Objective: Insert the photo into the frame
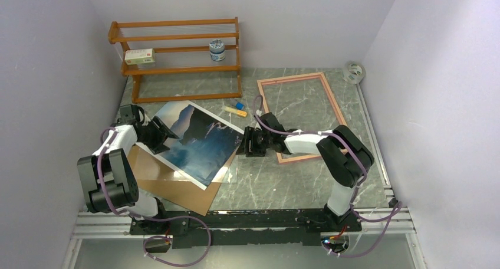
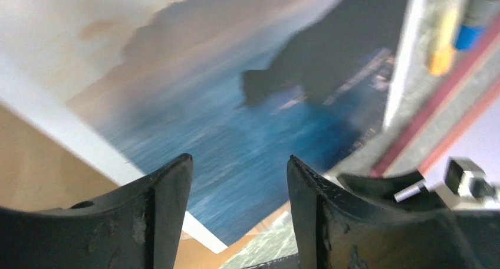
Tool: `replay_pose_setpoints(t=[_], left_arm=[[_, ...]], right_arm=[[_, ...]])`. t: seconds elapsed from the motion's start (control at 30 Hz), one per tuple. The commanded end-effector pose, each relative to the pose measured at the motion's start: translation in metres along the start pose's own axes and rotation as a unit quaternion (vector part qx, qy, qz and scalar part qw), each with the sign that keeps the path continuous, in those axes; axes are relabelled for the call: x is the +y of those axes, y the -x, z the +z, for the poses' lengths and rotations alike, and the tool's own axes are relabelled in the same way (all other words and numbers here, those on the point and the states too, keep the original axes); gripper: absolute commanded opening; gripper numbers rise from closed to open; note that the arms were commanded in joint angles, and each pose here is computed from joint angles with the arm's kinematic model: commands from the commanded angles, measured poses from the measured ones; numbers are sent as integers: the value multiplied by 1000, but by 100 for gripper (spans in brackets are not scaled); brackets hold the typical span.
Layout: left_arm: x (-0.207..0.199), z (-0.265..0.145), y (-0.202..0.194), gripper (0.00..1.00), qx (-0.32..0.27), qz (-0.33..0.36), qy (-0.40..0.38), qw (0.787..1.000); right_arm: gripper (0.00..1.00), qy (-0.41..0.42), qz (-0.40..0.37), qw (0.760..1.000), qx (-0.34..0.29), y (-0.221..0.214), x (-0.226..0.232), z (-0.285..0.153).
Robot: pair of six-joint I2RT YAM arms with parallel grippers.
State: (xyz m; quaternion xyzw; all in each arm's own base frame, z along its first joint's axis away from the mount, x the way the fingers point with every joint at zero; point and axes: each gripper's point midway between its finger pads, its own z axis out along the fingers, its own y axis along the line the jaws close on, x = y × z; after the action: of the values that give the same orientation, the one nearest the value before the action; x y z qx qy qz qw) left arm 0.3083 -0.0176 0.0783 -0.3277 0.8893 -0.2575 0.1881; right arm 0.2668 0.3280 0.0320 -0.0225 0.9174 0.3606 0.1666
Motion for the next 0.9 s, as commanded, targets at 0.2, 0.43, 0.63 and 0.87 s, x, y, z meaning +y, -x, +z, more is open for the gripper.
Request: replay_pose_setpoints(t=[0.2, 0.43, 0.63, 0.87], left_arm=[[67, 6, -15, 61, -22, -53, 164, 985], [76, 21, -37, 59, 13, -99, 162, 982], [76, 34, -51, 58, 37, -139, 142, 979], [81, 41, -68, 54, 58, -167, 137, 975]], right_arm=[[54, 46, 45, 995, 79, -56, 6, 16], [67, 144, 48, 987, 55, -55, 34, 12], [71, 224, 62, 971, 58, -49, 61, 7], [53, 282, 89, 953, 59, -52, 72, -1]])
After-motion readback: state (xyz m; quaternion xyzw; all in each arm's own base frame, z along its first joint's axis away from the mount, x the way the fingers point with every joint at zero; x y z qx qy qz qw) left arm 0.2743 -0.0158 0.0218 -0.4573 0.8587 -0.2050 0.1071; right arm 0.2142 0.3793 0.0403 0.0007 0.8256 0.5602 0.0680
